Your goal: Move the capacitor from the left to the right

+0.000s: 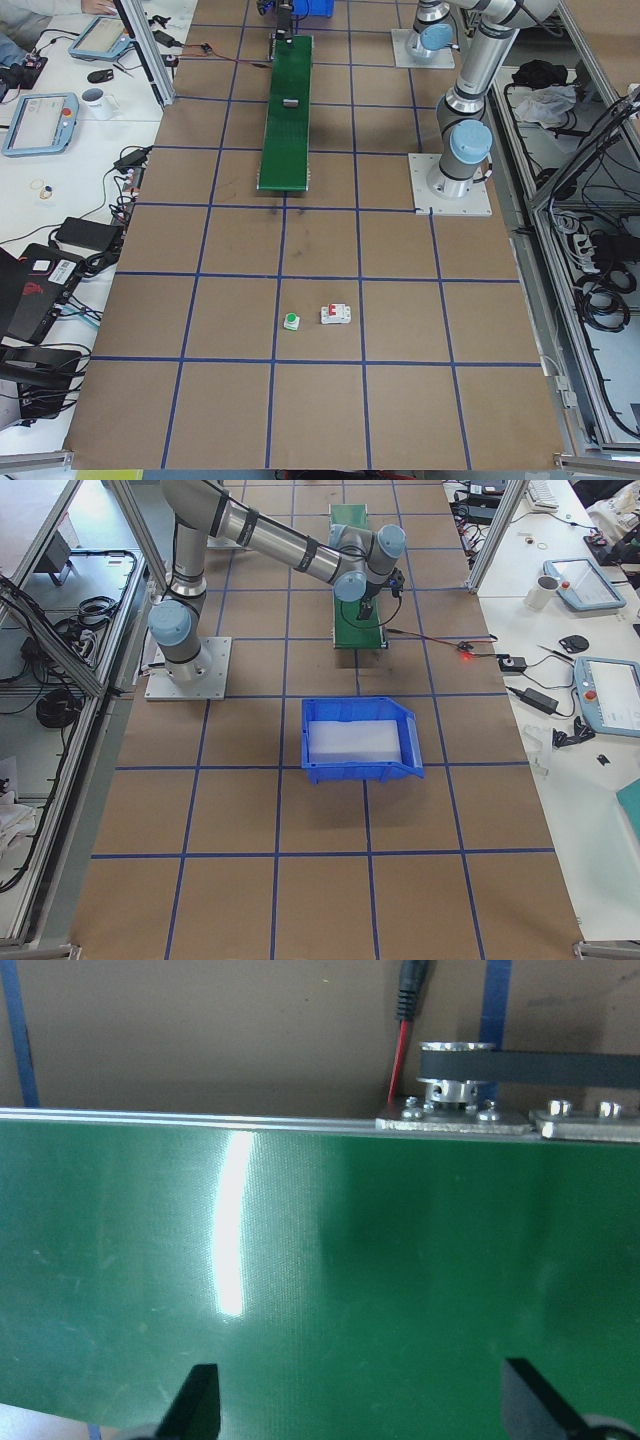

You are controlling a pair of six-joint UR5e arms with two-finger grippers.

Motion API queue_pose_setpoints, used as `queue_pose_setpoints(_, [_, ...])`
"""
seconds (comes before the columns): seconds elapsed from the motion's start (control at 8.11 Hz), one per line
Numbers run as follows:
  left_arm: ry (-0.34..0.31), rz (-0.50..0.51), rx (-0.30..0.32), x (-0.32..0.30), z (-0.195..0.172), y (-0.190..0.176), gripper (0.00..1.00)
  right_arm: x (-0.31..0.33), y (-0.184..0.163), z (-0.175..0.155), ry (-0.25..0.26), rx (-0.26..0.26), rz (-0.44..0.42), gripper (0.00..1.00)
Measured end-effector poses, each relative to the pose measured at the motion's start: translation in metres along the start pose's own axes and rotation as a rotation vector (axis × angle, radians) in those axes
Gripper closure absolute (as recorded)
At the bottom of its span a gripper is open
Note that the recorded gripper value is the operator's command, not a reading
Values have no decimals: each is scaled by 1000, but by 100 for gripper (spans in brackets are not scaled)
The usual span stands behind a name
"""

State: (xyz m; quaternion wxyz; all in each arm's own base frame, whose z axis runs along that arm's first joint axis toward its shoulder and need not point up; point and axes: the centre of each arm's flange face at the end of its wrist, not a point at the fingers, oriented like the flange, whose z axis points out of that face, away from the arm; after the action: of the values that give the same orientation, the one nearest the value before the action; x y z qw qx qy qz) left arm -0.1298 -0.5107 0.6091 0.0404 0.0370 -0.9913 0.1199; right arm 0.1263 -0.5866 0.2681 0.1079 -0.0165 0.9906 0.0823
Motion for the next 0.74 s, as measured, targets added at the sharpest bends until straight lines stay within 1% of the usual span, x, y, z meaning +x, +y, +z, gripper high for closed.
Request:
queue_pose_setpoints(0.25, [-7,1,-5,-2,1,-2,0,1,-1,3,-1,-8,28,0])
queue_pose_setpoints(0.37, [-9,2,-20,-2,5,-1,0,1,-1,4,-2,-10,33,0])
queue_pose_setpoints(0.62, [-12,-2,-77,-4,35,-4,0,2,-2,8,-3,-19,37,0])
queue_pose_setpoints(0.74, [-13,-3,-92,-5,43,-5,0,2,-3,10,-3,-23,38,0])
